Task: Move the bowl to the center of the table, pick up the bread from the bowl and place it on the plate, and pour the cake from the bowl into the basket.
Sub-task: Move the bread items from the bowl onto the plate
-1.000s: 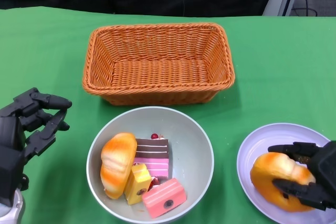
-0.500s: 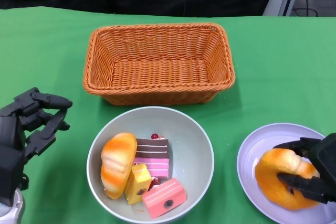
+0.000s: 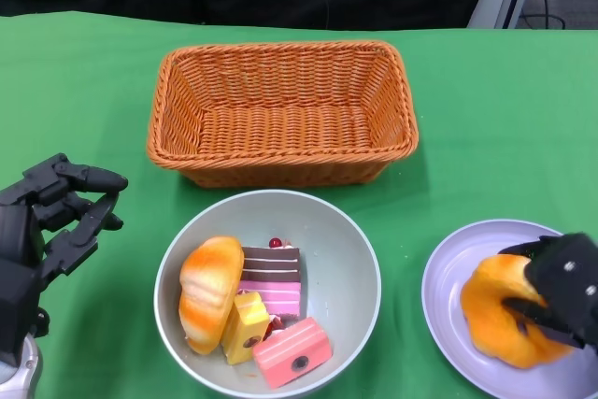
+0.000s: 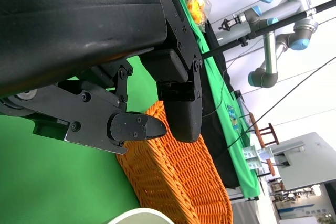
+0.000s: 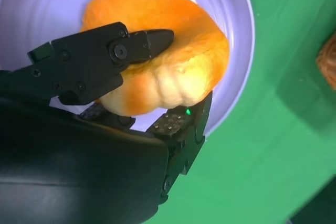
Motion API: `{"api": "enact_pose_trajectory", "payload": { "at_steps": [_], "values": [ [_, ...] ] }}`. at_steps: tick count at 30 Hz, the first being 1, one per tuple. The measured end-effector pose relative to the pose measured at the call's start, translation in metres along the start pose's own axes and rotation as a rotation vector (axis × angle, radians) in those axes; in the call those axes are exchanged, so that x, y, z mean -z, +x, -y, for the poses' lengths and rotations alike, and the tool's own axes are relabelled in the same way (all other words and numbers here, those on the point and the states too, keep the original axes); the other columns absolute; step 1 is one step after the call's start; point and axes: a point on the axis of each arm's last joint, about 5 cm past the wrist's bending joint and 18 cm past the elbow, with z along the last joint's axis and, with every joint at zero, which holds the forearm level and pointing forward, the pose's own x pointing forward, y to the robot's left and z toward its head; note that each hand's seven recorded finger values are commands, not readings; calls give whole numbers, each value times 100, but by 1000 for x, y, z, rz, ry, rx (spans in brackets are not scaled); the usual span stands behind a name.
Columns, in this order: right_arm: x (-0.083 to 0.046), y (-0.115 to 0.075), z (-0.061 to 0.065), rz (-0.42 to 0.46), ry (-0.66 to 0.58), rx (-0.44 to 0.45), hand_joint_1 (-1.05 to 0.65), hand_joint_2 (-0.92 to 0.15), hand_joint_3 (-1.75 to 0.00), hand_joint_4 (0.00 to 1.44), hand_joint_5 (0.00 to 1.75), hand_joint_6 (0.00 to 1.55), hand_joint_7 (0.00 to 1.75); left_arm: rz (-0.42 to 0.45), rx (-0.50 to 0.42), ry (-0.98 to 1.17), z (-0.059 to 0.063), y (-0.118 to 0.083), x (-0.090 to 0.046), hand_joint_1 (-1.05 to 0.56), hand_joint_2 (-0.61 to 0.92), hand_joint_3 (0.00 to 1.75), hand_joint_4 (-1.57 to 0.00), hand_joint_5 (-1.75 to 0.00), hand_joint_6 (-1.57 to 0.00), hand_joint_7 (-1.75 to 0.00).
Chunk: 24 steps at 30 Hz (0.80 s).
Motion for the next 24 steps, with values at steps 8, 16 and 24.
{"api": "enact_pose_trajectory", "payload": {
  "at_steps": [8,16,24],
  "values": [
    [1,-9,-4,101,-274,41,-44,-92,-7,68,9,63,0,-1,0,0,0,0,0,-10,92,34,-84,-121,-89,-84],
    [-3,-19,-9,132,-494,46,-56,-92,-9,28,0,32,0,-1,2,0,0,0,0,-9,92,35,-85,-121,-89,-83],
    [-4,-23,-15,118,-617,54,-61,-92,-8,11,0,22,0,-6,15,-1,-1,0,0,-10,92,34,-84,-122,-89,-82]
  ]
}}
